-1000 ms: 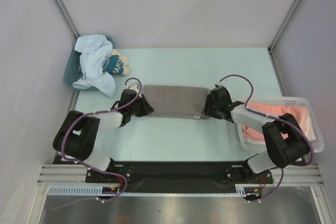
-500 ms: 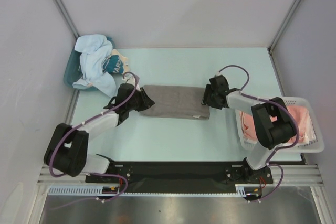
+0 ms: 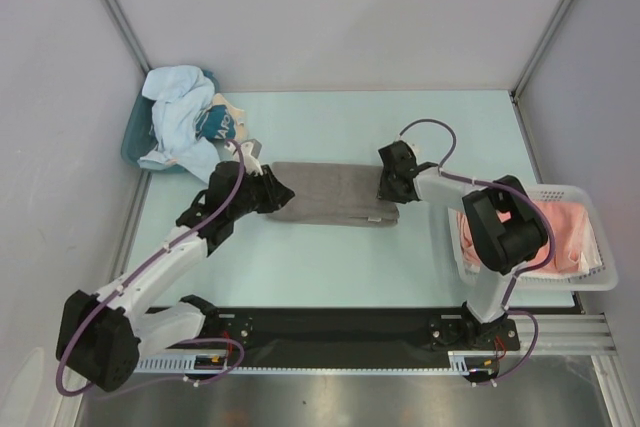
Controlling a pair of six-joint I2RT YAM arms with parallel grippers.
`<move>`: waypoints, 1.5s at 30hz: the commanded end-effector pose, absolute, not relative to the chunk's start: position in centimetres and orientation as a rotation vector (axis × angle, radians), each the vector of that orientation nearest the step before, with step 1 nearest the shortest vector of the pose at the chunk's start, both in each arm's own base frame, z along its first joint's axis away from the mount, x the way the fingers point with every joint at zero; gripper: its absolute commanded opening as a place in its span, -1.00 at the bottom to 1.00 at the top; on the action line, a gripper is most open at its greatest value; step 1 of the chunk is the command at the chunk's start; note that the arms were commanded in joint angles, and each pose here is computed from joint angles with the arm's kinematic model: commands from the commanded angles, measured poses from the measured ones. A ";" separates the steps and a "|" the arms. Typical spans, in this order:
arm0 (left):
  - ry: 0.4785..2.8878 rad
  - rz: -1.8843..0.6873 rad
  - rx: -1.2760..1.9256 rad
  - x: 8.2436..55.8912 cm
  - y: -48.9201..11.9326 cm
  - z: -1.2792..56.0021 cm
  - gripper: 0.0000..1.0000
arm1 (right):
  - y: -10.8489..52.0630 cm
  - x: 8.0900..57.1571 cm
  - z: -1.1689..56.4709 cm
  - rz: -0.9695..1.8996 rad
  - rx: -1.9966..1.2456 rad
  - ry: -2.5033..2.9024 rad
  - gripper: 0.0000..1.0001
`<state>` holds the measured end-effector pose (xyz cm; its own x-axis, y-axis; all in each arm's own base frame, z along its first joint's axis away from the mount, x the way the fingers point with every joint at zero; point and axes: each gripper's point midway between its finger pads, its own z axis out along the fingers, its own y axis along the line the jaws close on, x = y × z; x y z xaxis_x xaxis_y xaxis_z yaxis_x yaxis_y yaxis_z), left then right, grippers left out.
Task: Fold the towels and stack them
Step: Neatly place the folded towel into the bin
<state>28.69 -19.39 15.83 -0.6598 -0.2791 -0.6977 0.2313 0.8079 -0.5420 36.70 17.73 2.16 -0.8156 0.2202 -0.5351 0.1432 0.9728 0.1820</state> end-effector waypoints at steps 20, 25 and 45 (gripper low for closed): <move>2.023 -0.891 0.295 21.1 -18.7 21.8 -0.77 | 14.6 24.5 7.3 -0.256 0.196 2.550 -1.00; 2.009 -0.932 0.346 19.6 -18.9 21.9 -0.79 | 13.3 21.3 10.0 -0.365 0.181 2.507 -1.00; 1.951 -1.019 0.458 17.8 -19.7 22.9 -0.83 | 3.6 20.7 15.3 -0.340 0.387 2.503 -1.00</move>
<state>18.31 -19.19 22.71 -0.5774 -0.0902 -0.8115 0.5962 0.6324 -0.4945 19.64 4.11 13.87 -0.8078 0.2058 -0.5523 0.3747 0.9027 -0.2116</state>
